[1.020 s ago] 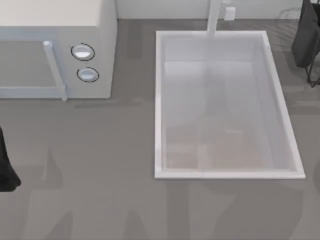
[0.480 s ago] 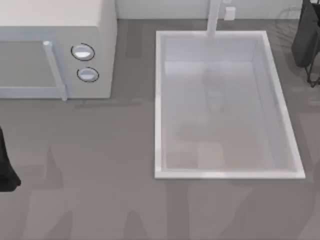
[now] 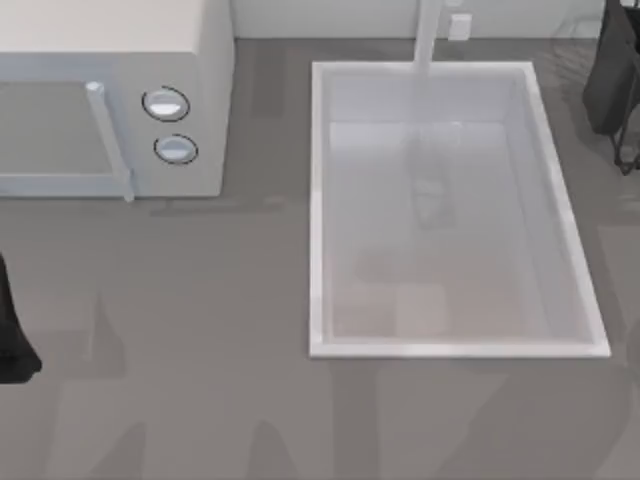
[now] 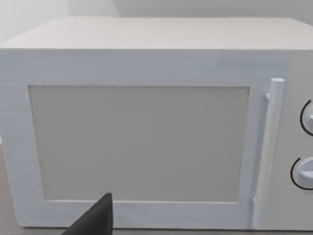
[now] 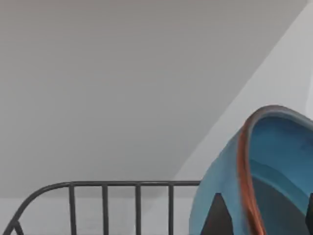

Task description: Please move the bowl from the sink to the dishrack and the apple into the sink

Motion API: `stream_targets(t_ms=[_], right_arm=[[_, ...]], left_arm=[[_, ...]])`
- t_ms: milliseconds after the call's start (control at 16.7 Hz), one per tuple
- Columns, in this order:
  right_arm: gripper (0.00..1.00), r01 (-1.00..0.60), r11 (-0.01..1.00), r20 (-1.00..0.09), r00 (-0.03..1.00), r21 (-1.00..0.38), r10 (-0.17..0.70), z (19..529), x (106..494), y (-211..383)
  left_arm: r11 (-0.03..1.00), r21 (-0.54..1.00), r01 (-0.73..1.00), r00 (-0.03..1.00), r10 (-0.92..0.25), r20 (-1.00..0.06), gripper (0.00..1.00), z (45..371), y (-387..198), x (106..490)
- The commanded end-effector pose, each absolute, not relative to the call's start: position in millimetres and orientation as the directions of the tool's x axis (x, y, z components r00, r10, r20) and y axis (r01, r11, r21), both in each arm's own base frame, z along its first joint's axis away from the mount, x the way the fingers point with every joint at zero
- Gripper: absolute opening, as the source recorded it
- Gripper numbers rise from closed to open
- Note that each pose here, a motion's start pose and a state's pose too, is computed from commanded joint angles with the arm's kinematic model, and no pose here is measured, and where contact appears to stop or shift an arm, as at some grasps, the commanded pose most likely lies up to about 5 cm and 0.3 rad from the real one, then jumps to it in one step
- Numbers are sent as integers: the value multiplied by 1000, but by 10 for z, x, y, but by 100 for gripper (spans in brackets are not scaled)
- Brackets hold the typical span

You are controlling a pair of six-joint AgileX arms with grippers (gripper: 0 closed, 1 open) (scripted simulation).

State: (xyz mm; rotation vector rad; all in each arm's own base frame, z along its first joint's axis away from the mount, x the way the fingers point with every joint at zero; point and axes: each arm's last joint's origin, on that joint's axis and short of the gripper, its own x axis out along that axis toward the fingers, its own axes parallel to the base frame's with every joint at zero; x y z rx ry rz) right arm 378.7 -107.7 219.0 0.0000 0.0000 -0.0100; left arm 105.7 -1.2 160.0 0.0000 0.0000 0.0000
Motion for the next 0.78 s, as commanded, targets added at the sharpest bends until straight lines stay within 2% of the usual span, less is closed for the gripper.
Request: stream_targets(t_ms=[300, 780], right_arm=[[98, 10, 1000, 0, 1000, 0, -10, 2190, 3787, -1077], [100, 10, 1000, 0, 1000, 0, -10, 2190, 3787, -1077]], left_arm=[[1000, 0, 0, 1000, 0, 0, 100, 1600, -12, 1057], [1000, 0, 0, 1000, 0, 0, 100, 1600, -12, 1057]])
